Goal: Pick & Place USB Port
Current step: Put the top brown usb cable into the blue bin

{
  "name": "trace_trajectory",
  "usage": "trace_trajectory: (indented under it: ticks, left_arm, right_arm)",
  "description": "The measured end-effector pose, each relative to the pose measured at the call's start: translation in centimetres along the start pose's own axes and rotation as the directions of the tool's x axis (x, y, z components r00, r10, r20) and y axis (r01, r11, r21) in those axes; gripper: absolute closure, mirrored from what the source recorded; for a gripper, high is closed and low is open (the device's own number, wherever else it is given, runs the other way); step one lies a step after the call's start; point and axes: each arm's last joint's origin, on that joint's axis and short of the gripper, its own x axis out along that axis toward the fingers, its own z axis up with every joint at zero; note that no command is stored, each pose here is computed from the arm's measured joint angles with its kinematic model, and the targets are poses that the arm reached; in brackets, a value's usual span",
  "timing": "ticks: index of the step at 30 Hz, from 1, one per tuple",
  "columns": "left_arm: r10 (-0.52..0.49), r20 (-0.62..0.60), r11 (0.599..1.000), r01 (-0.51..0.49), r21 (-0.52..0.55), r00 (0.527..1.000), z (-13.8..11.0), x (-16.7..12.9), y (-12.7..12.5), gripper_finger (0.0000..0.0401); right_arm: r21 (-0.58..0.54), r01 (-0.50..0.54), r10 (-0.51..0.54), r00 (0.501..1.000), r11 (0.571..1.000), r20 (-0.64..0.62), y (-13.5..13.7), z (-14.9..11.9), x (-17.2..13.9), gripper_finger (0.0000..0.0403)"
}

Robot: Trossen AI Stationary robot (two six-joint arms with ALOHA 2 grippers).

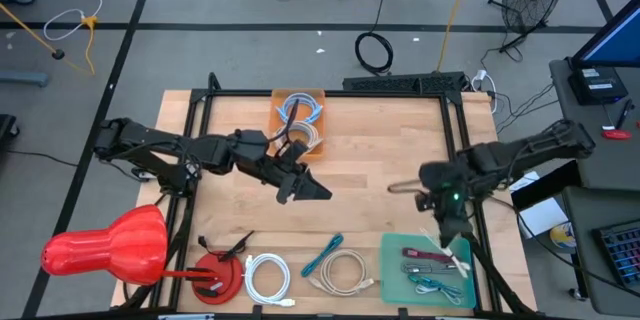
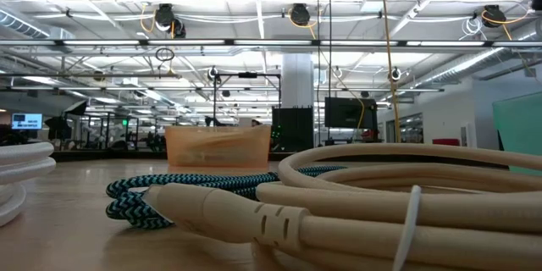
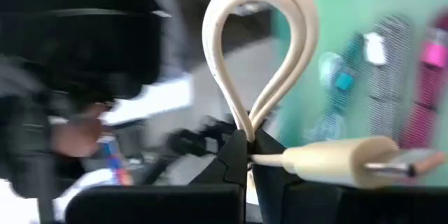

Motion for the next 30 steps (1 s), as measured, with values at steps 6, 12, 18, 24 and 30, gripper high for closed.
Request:
trace_trajectory:
  ticks: [6, 12, 18, 24, 30]
  left_arm:
    - [0.042, -0.01, 0.999, -0.042, -0.018, 0.999, 0.2, -0.1, 0.6, 0.0332]
    - [0.045, -0.018, 0.998, -0.046, -0.05, 0.999, 0.5, -0.3, 0.9, 0.0332]
    - [0.04, -0.028, 0.997, -0.041, -0.064, 0.999, 1.0, -0.4, 1.2, 0.0332]
    - [0.04, -0.09, 0.996, -0.048, -0.079, 0.995, 1.6, -0.9, 2.1, 0.0332]
    - [-0.005, -0.163, 0.997, -0.008, -0.076, 0.987, 2.0, -1.2, 2.4, 0.0332]
  right_arm:
    - [-0.038, 0.277, -0.279, 0.957, 0.96, -0.074, -0.8, -1.5, 2.7, 0.0403]
    - [-0.056, 0.458, -0.461, 0.876, 0.887, -0.14, -1.4, -2.2, 5.3, 0.0403]
    - [-0.056, 0.581, -0.581, 0.794, 0.812, -0.18, -1.0, -1.9, 7.7, 0.0403]
    - [-0.094, 0.656, -0.661, 0.732, 0.749, -0.166, 1.0, 0.2, 9.6, 0.0403]
    - [-0.133, 0.673, -0.685, 0.7, 0.727, -0.204, 1.9, 1.6, 11.8, 0.0403]
